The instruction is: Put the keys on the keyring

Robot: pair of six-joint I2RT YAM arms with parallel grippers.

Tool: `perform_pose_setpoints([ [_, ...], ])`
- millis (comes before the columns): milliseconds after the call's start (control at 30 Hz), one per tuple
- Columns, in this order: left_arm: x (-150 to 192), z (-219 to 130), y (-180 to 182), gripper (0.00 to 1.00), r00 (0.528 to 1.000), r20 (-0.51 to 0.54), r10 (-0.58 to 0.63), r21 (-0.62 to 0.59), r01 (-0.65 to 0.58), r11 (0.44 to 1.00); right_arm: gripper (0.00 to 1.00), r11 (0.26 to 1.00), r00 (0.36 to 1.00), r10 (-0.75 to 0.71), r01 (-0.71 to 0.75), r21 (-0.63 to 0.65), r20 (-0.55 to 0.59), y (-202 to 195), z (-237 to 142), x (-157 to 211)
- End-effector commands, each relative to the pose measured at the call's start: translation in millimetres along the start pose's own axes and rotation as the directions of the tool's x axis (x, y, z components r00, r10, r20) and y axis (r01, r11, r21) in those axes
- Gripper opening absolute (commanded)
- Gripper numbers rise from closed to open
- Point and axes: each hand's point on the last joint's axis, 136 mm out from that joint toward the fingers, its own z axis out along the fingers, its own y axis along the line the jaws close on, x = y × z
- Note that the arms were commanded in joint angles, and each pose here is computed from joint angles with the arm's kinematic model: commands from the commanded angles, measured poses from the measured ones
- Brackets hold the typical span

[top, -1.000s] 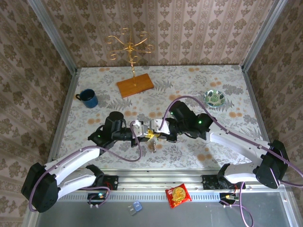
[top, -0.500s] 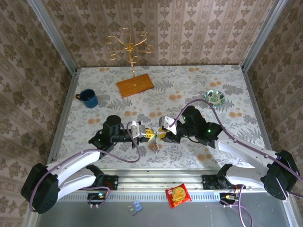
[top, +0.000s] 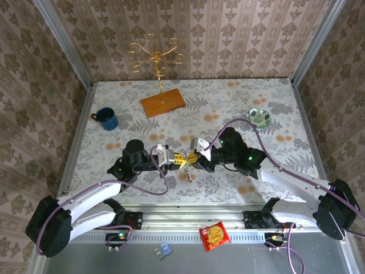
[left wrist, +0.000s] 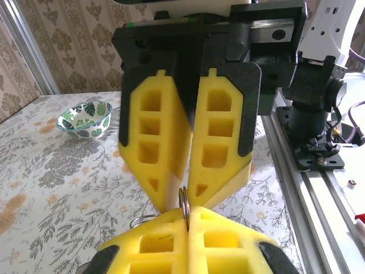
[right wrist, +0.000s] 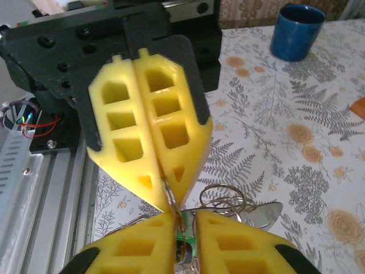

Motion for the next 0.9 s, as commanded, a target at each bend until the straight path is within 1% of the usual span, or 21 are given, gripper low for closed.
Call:
perform_pose_setpoints([
  [0, -8.4, 0.5, -5.5, 0.0, 0.999, 0.041, 0.008, 0.031, -0.01, 0.999, 0.09, 1.0, 0.999, -0.005, 0.006, -0.03, 0.032, 3.5, 1.6, -5.3],
  [33, -8.4, 0.5, -5.1, 0.0, 0.999, 0.041, 0.008, 0.029, -0.009, 1.0, 0.03, 0.999, 1.0, -0.004, 0.005, -0.035, 0.028, 4.2, 1.8, -5.3],
  [67, -8.5, 0.3, -4.5, 0.0, 0.999, 0.04, 0.01, 0.024, -0.011, 1.0, 0.0, 0.999, 1.0, -0.009, 0.01, -0.037, 0.023, 4.5, 1.5, -5.5],
  [100, -6.9, -0.1, -1.9, 0.02, 0.999, 0.033, 0.011, 0.006, -0.011, 1.0, 0.0, 0.999, 1.0, -0.015, 0.015, -0.038, 0.014, 4.7, 0.8, -4.8],
  [133, -6.8, -1.4, 1.2, 0.13, 0.999, 0.027, 0.018, -0.018, -0.018, 1.0, 0.0, 0.999, 1.0, -0.021, 0.022, -0.038, 0.004, 4.7, -0.2, -4.8],
  [167, -5.4, -2.5, 3.2, 0.21, 1.0, 0.017, 0.025, -0.035, -0.025, 0.999, 0.0, 0.999, 1.0, -0.028, 0.028, -0.037, -0.007, 4.5, -1.4, -4.5],
  [200, -4.9, -3.8, 5.1, 0.24, 0.999, 0.004, 0.04, -0.051, -0.04, 0.998, 0.0, 0.999, 0.999, -0.037, 0.036, -0.035, -0.022, 4.0, -2.8, -4.5],
  [267, -2.9, -5.8, 6.5, 0.24, 0.997, -0.035, 0.065, -0.063, -0.067, 0.996, 0.0, 0.998, 0.997, -0.057, 0.054, -0.039, -0.061, 4.4, -4.8, -2.7],
  [367, 2.7, -8.1, 4.8, 0.24, 0.992, -0.102, 0.074, -0.047, -0.079, 0.996, 0.0, 0.995, 0.988, -0.091, 0.087, -0.042, -0.124, 3.1, -7.2, 0.5],
  [500, 3.9, -8.5, 3.4, 0.24, 0.987, -0.137, 0.082, -0.026, -0.086, 0.996, 0.0, 0.988, 0.964, -0.151, 0.141, -0.057, -0.221, 3.7, -6.7, 6.5],
  [567, 2.0, -7.6, 3.6, 0.24, 0.987, -0.139, 0.084, -0.018, -0.088, 0.996, 0.0, 0.984, 0.95, -0.178, 0.167, -0.066, -0.256, 4.0, -5.1, 7.5],
  [733, -2.0, -4.0, 3.2, 0.2, 0.987, -0.134, 0.088, 0.011, -0.087, 0.996, 0.0, 0.97, 0.925, -0.242, 0.224, -0.091, -0.293, 8.4, -0.6, 2.0],
  [867, -1.5, -2.2, 1.8, 0.15, 0.987, -0.14, 0.084, 0.033, -0.08, 0.996, 0.0, 0.961, 0.918, -0.275, 0.259, -0.094, -0.286, 9.5, 2.6, -8.2],
])
